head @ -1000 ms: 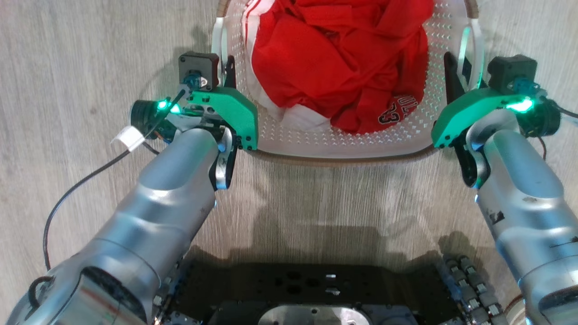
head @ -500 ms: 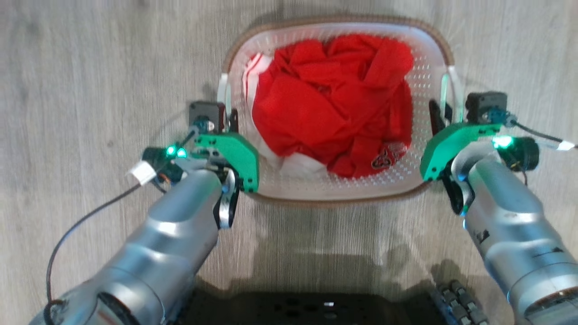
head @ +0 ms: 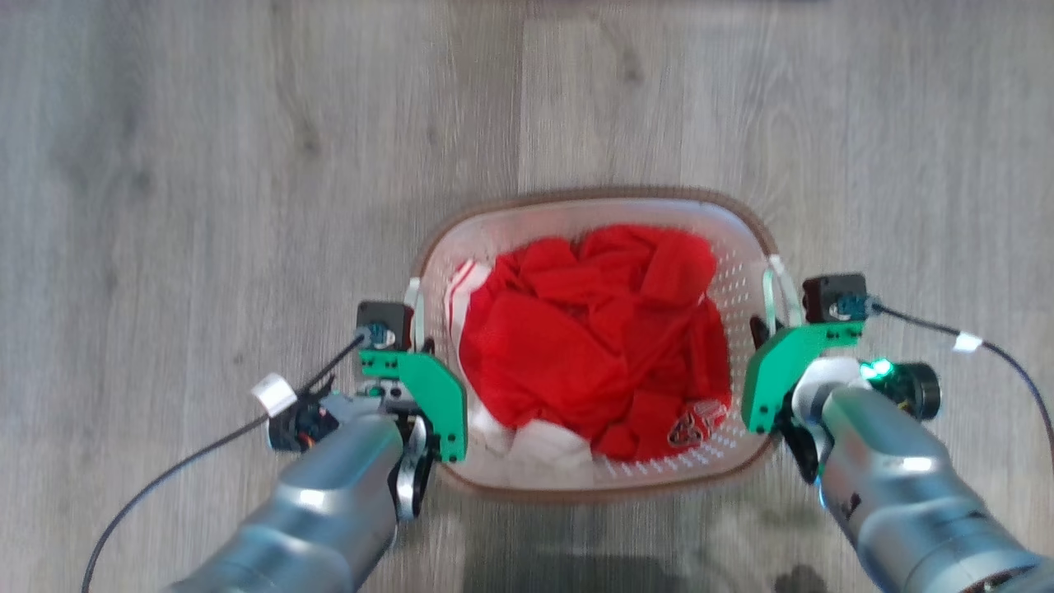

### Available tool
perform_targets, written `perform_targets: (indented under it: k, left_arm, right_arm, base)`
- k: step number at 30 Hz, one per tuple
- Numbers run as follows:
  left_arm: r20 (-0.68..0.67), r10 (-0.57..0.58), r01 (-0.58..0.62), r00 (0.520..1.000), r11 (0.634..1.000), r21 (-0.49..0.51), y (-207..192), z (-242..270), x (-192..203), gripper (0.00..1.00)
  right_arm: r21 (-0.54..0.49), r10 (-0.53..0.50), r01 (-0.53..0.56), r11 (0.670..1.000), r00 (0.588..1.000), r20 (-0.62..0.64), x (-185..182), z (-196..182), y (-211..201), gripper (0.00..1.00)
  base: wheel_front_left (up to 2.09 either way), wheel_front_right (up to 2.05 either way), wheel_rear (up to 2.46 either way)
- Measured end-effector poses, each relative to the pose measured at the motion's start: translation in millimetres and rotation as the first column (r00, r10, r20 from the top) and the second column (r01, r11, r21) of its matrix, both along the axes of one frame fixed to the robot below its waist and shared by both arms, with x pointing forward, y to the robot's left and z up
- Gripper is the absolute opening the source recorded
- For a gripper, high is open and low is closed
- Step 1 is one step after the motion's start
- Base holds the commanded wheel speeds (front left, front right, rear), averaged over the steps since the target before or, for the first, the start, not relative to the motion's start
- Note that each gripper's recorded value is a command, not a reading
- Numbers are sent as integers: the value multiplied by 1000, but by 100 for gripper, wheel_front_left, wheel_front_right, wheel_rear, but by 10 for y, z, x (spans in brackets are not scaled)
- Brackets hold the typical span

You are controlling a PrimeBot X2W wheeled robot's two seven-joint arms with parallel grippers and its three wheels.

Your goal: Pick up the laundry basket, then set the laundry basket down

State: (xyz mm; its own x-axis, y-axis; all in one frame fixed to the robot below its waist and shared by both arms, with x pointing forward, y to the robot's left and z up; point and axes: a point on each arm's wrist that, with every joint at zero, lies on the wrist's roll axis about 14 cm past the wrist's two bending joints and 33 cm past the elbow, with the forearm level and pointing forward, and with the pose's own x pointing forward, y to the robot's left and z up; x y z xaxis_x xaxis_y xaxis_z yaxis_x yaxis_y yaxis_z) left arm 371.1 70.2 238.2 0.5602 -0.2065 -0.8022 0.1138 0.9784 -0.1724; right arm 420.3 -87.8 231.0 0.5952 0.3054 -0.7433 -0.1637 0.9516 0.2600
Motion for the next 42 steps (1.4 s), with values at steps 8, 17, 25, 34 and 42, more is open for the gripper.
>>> perform_targets:
  k: [8, 17, 25, 34, 42]
  left_arm:
    - [-17, -32, 32, 999, 999, 2, 1, 220, -252, 0]
    - [-57, -59, 59, 997, 998, -2, 12, 319, -616, 0]
    - [-42, -90, 90, 995, 996, -1, 12, 415, -728, 0]
    - [-22, -112, 112, 993, 994, 1, 73, 484, -838, 0]
    - [-12, -119, 119, 993, 993, -3, 129, 492, -903, 0]
  right_arm:
    - [14, 10, -10, 1000, 999, -37, -312, 249, 34, 0]
    - [25, 23, -20, 999, 996, -86, -716, 398, 48, 0]
    - [33, 22, -19, 999, 996, -83, -886, 520, 53, 0]
    - [45, 21, -19, 999, 998, -52, -990, 660, 77, 0]
    - [52, 33, -31, 998, 998, -53, -1089, 683, 127, 0]
  base:
    - [0, 0, 0]
    - [0, 0, 0]
    - [0, 0, 0]
    - [0, 0, 0]
    - [0, 0, 0]
